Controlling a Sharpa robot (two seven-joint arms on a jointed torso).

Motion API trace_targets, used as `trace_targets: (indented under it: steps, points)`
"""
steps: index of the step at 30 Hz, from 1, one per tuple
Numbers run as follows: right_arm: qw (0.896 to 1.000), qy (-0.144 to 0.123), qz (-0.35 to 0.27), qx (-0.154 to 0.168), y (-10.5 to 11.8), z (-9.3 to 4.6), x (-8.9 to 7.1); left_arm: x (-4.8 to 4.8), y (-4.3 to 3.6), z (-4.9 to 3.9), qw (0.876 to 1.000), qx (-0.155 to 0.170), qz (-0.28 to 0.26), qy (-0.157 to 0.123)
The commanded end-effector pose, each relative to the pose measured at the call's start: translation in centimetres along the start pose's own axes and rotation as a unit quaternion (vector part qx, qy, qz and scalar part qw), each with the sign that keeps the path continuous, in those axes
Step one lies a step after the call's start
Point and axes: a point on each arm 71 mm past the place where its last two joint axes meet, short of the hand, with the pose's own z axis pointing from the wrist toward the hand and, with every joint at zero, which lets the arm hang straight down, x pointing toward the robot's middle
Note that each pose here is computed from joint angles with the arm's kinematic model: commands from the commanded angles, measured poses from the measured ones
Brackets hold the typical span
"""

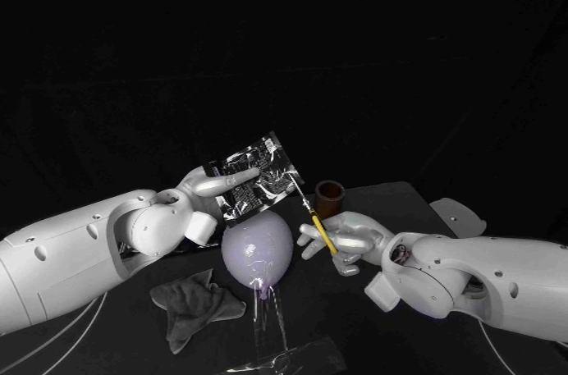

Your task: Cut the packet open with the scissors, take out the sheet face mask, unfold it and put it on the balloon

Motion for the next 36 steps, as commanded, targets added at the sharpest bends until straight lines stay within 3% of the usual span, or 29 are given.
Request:
trace_targets:
  steps: [1, 9, 23, 36]
  points:
    - [1.000, -0.006, 0.000, -0.016, 0.41, 0.08, 0.08, 0.33, -0.06, 0.06, 1.000, 0.004, 0.001, 0.004]
    - [1.000, -0.012, 0.003, -0.023, 0.69, 0.16, 0.40, 0.49, -0.06, 0.08, 1.000, 0.008, 0.008, 0.004]
    - [1.000, -0.007, 0.005, -0.021, 0.93, 0.13, 0.70, 0.61, -0.17, 0.09, 0.998, 0.021, 0.066, 0.002]
    - [1.000, -0.022, 0.001, -0.007, 0.82, 0.14, -0.20, 0.36, -0.26, 0.03, 0.995, 0.026, 0.097, 0.001]
